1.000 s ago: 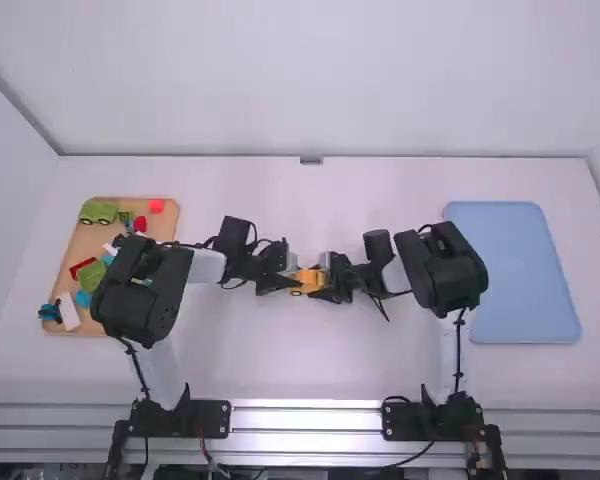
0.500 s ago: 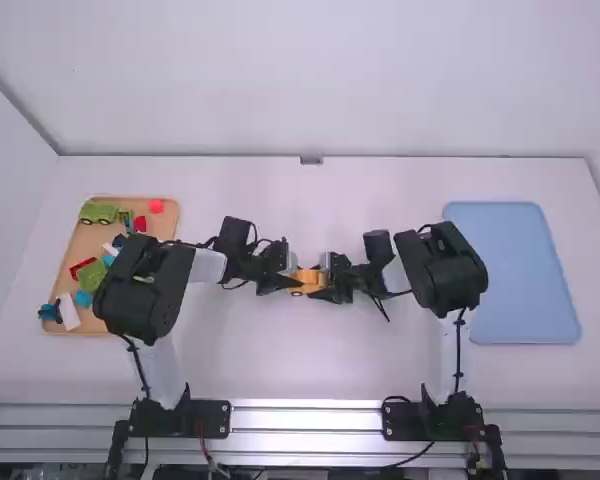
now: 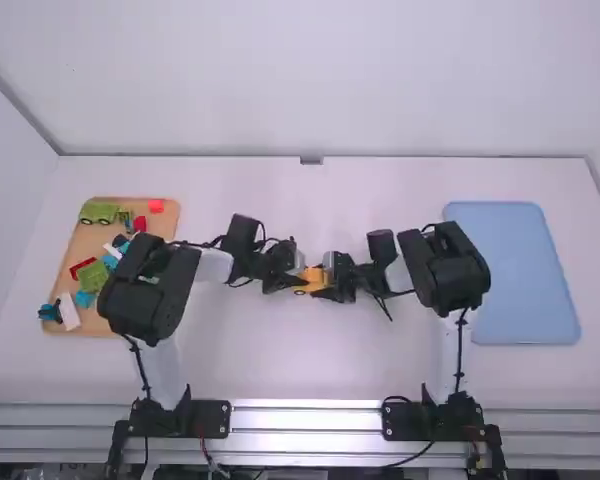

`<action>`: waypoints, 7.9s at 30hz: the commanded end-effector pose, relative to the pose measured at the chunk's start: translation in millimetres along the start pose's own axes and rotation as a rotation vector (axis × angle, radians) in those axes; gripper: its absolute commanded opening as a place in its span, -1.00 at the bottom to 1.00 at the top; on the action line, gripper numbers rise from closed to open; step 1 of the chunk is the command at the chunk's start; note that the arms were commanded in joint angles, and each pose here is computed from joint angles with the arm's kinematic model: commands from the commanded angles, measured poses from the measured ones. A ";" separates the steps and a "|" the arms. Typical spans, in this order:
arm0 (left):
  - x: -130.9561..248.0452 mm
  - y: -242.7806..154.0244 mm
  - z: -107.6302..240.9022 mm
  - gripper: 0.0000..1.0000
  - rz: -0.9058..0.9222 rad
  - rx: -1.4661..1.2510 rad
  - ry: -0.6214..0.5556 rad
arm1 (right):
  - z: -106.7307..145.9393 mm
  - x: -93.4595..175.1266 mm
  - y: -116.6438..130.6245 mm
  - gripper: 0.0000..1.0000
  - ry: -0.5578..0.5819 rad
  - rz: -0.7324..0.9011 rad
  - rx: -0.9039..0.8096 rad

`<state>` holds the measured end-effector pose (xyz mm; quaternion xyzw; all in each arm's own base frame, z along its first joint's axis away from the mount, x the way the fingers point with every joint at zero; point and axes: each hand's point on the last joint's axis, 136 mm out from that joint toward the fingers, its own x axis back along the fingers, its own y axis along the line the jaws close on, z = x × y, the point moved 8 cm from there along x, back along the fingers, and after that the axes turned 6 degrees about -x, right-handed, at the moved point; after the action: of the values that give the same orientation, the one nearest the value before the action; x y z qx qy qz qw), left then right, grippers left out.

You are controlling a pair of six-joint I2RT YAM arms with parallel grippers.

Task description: Assemble lego blocks to make yellow taxi

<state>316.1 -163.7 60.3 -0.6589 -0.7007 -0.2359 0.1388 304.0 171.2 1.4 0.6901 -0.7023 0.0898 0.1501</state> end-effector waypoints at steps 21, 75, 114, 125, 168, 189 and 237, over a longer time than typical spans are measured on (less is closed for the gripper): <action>-12.4 -13.0 17.3 -0.96 0.095 0.074 0.228 | 3.9 -8.0 3.5 -0.22 0.021 -0.010 -0.033; -2.9 13.4 -5.7 -0.29 -0.039 0.084 0.221 | 4.2 -5.7 1.7 -0.16 0.019 -0.002 -0.060; 172.1 60.5 14.6 0.98 -0.727 0.807 0.273 | -28.0 14.5 -43.0 -0.10 0.007 0.154 -0.126; 175.5 57.3 41.9 0.98 -0.988 0.811 0.371 | -69.3 101.9 -60.6 -0.22 0.275 0.592 -0.204; 175.1 63.8 35.6 0.98 -1.086 0.927 0.280 | 54.3 359.9 -31.9 0.97 0.310 1.506 -1.002; 216.2 85.3 -64.0 0.98 -1.052 0.869 0.431 | -138.7 312.1 6.0 0.97 0.295 1.595 -0.610; 264.3 -56.0 -120.6 -0.26 -1.410 0.562 -0.097 | -99.5 219.4 119.9 -0.31 -0.145 1.457 -0.538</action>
<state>228.1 1.0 291.1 0.0002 -0.9941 -0.0548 0.0940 196.1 1.5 184.9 -0.0003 -0.9843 -0.0451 0.1704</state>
